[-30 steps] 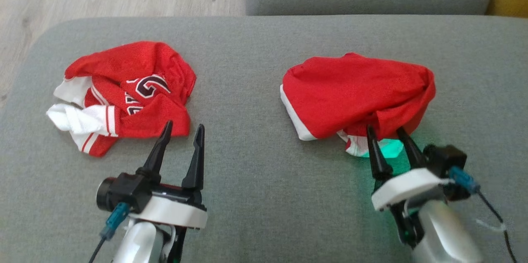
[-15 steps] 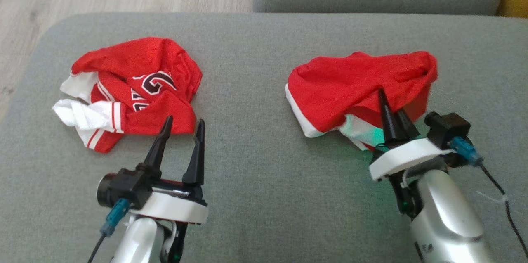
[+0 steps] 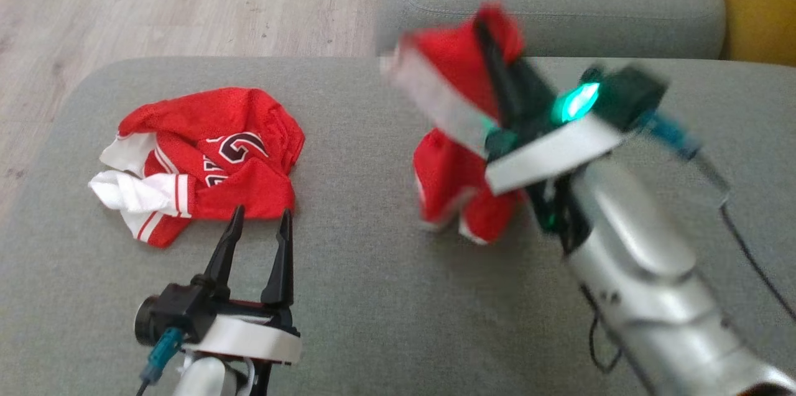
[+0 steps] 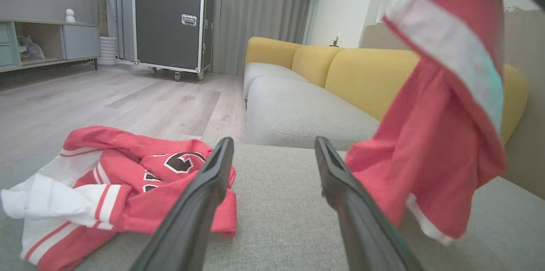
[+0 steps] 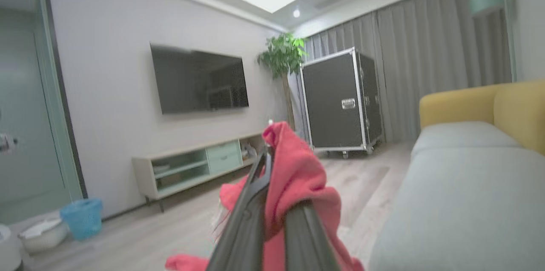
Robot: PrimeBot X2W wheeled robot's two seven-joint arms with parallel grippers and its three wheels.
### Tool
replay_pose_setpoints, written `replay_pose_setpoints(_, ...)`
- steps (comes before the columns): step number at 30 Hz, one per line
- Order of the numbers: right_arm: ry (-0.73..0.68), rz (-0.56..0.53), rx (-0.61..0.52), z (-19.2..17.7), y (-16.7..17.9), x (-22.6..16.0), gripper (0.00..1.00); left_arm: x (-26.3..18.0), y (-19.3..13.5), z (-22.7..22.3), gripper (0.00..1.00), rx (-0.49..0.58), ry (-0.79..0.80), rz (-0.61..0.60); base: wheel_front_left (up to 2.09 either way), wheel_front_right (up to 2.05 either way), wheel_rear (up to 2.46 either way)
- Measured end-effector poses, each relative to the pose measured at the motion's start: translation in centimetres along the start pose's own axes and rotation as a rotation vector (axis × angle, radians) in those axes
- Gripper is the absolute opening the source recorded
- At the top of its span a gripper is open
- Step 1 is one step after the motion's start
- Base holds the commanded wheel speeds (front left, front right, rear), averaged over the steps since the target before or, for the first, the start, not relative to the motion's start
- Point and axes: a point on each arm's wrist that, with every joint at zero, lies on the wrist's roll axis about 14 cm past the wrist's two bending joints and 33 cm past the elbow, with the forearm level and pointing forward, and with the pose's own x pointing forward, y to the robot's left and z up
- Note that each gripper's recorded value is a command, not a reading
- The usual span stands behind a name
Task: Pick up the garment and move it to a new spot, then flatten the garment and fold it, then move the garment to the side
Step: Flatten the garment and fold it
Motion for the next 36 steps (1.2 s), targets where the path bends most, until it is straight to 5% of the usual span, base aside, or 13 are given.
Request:
replay_pose_setpoints(6, -0.137, -0.135, 0.086, 4.5, -5.0, 0.9, 0.0, 0.4, -0.2, -0.2, 1.0, -0.006, 0.004, -0.007, 0.0, 0.0, 0.0)
replay_pose_setpoints(10, -0.074, -0.346, 0.1, 1.8, -11.5, -2.2, 0.0, 0.9, -0.5, -0.6, 1.0, -0.011, 0.016, -0.019, 0.0, 0.0, 0.0)
replay_pose_setpoints(13, 0.089, -0.536, 0.091, -3.6, -16.3, -7.9, 0.0, 1.4, -0.7, -1.2, 1.0, -0.014, 0.031, -0.028, 0.0, 0.0, 0.0)
replay_pose_setpoints(14, 0.149, -0.614, 0.094, -5.5, -17.9, -10.6, 0.06, 1.6, -0.8, -1.3, 1.0, -0.015, 0.035, -0.033, 0.0, 0.0, 0.0)
replay_pose_setpoints(15, 0.207, -0.695, 0.102, -7.2, -19.3, -13.4, 1.0, 1.8, -1.0, -1.5, 1.0, -0.016, 0.039, -0.037, 0.0, 0.0, 0.0)
replay_pose_setpoints(18, 0.313, -0.882, 0.121, -10.1, -21.9, -20.2, 1.0, 2.5, -1.4, -1.6, 1.0, -0.017, 0.041, -0.053, 0.0, 0.0, 0.0)
replay_pose_setpoints(20, 0.299, -0.93, 0.111, -9.7, -22.8, -21.3, 1.0, 3.0, -1.7, -1.5, 1.0, -0.018, 0.038, -0.064, 0.0, 0.0, 0.0)
replay_pose_setpoints(24, 0.213, -0.89, 0.046, -7.0, -22.9, -19.1, 1.0, 3.6, -2.4, -1.6, 1.0, -0.02, 0.038, -0.086, 0.0, 0.0, 0.0)
replay_pose_setpoints(30, 0.028, -0.646, -0.127, -0.2, -18.9, -12.9, 1.0, 4.0, -3.4, -1.2, 1.0, -0.023, 0.024, -0.116, 0.0, 0.0, 0.0)
replay_pose_setpoints(36, 0.046, -0.523, -0.153, -1.1, -14.0, -13.3, 1.0, 4.0, -3.9, -0.5, 1.0, -0.021, 0.004, -0.132, 0.0, 0.0, 0.0)
